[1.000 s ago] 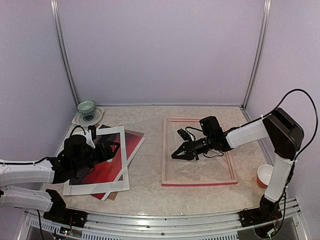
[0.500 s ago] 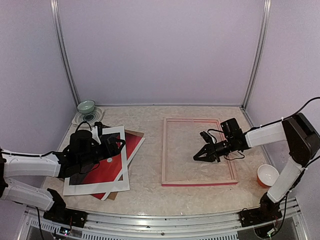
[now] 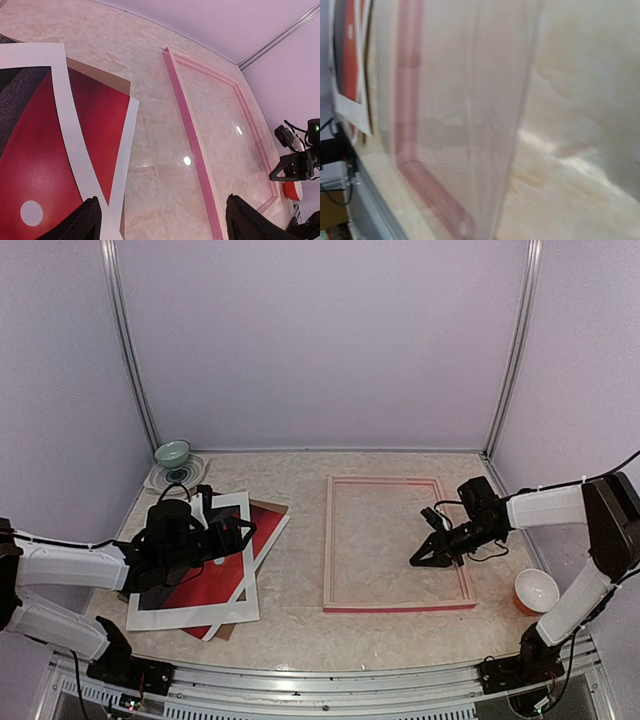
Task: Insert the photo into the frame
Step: Place the glass panel at the frame body.
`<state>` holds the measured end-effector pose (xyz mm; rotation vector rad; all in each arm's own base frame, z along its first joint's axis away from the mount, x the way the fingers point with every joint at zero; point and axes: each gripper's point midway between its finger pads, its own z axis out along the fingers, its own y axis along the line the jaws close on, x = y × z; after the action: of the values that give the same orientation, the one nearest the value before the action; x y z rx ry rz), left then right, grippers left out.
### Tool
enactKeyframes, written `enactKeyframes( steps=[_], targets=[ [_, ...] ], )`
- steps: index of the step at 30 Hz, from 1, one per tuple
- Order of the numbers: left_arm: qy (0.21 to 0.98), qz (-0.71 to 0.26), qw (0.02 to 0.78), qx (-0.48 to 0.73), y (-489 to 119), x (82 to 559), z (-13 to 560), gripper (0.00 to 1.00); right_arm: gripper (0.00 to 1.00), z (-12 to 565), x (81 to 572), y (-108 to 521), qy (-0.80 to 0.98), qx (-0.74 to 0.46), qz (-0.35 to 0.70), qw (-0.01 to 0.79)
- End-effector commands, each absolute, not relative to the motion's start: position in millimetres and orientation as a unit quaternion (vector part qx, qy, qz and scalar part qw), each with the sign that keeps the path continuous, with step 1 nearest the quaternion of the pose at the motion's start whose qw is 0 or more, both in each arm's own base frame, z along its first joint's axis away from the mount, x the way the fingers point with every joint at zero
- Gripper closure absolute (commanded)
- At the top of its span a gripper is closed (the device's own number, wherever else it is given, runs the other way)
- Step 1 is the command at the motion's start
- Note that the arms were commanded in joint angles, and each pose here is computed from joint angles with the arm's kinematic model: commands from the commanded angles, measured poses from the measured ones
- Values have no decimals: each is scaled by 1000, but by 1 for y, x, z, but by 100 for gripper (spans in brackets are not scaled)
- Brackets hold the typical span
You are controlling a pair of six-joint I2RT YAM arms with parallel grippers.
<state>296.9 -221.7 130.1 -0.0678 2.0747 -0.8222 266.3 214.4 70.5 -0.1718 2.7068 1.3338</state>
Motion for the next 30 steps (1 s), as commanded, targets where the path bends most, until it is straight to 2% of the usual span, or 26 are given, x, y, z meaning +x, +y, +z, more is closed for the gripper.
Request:
enactKeyframes(
  steps=[1, 19, 30],
  targets=[
    [822, -346, 452, -6, -233, 303, 144, 15, 100, 73, 268, 195, 914, -59, 396, 68],
    [825, -342, 448, 26, -223, 305, 142, 14, 100, 64, 288, 164, 938, -45, 339, 62],
    [820, -358, 445, 27, -225, 302, 145, 14, 100, 57, 283, 156, 947, -50, 313, 49]
  ],
)
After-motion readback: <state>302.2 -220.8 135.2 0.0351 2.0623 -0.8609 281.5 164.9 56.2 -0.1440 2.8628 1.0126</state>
